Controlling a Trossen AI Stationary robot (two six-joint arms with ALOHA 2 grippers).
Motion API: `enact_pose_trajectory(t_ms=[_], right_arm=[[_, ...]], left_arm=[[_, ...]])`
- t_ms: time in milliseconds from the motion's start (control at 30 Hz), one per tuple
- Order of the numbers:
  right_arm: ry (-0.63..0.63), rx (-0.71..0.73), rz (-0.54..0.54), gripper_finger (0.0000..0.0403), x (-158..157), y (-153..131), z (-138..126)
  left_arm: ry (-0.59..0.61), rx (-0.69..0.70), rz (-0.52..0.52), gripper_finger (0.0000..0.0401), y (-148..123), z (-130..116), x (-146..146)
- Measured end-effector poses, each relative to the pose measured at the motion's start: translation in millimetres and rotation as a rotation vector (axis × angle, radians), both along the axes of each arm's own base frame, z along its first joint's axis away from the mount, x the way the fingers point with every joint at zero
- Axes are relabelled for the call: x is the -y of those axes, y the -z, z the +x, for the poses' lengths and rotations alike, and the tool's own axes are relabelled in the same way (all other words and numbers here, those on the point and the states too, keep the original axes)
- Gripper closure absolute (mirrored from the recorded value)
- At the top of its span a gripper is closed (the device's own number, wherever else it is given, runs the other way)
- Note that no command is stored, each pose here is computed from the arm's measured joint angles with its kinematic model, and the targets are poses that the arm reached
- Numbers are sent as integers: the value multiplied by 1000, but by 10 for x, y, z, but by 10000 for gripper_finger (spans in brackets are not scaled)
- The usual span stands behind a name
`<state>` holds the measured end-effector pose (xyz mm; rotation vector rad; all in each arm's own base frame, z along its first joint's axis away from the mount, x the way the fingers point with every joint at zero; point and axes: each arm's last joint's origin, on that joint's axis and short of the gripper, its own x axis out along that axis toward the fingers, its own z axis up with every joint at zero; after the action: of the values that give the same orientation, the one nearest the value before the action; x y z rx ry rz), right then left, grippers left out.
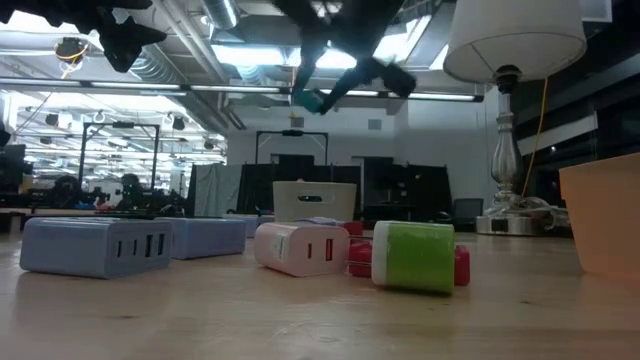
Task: Pick & Place Office items
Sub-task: Put the blue digital timer into the gray bin, then put the red digital timer into the gray bin
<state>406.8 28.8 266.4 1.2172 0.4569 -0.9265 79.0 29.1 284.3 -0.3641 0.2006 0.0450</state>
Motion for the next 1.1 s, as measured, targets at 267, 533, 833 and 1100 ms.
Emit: enact_pose_trajectory(t_ms=[267,533,833,1100], right_arm=[[-107,-14,-114,253,1007,-62,45],[-133,21,-166,253,1827,-116,-116],[-197,16,-167,172,2036,-117,-202],[-201,14,-159,143,2049,-96,-196]], left_arm=[[-42,8,-25,189,-11,2,-11],[-135,2,-17,189,-10,-1,-38],[-206,-1,-29,189,-9,-4,-57],[-225,-1,-36,189,-8,-6,-62]])
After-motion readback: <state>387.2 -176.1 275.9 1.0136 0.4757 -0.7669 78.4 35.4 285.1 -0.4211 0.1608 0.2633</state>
